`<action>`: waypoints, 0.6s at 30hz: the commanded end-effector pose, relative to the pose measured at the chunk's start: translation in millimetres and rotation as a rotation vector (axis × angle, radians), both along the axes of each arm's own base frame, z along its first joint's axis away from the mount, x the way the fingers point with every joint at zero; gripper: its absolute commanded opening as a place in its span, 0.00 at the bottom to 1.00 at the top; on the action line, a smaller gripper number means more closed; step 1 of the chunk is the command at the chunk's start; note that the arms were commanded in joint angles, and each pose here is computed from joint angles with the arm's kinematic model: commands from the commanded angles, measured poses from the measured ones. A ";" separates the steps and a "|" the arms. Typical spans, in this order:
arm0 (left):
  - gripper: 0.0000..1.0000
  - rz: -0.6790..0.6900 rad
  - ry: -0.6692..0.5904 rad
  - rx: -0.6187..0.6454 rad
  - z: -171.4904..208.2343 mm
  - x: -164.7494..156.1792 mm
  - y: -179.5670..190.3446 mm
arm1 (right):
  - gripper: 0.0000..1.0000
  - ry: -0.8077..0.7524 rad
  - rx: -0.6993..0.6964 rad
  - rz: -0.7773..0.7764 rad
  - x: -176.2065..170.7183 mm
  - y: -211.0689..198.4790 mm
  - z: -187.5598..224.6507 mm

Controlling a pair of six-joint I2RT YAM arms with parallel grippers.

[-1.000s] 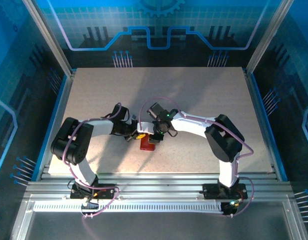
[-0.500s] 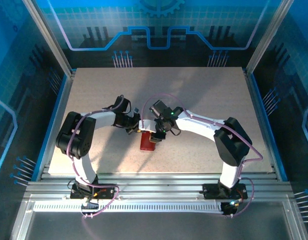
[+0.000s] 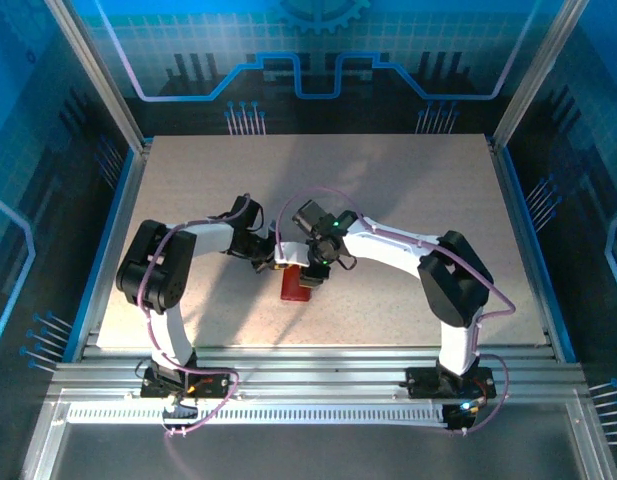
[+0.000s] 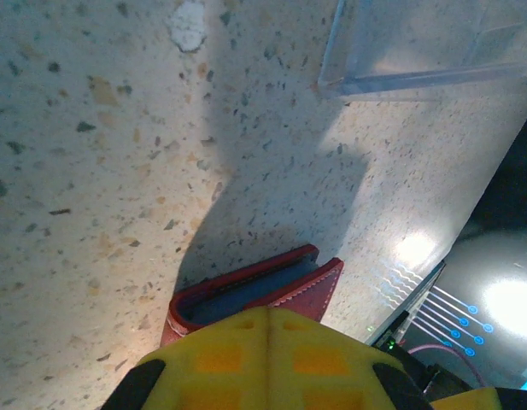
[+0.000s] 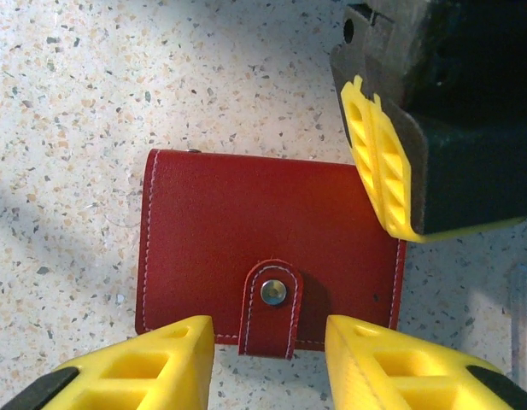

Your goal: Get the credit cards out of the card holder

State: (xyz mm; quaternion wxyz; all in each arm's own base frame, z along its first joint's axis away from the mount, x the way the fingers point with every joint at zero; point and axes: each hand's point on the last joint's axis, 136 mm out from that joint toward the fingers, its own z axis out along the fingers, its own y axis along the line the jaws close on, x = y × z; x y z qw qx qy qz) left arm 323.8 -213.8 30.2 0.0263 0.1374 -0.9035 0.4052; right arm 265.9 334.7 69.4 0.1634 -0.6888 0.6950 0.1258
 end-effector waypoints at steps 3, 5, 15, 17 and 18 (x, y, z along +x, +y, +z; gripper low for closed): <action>0.00 -0.020 0.033 0.003 -9.0 -8.2 2.4 | 0.39 0.005 -0.053 0.036 -3.7 4.0 -8.1; 0.00 -0.018 0.037 0.004 -10.3 -9.0 2.6 | 0.39 0.002 -0.070 0.039 -2.9 3.7 -11.2; 0.00 -0.018 0.034 0.000 -9.1 -8.3 2.0 | 0.38 -0.008 -0.124 0.081 -4.8 0.6 -23.0; 0.00 -0.019 0.034 -0.001 -9.0 -8.4 1.9 | 0.38 -0.007 -0.136 0.101 -6.9 0.4 -26.3; 0.00 -0.019 0.034 -0.001 -8.9 -8.3 1.9 | 0.38 -0.011 -0.139 0.106 -6.9 1.3 -26.9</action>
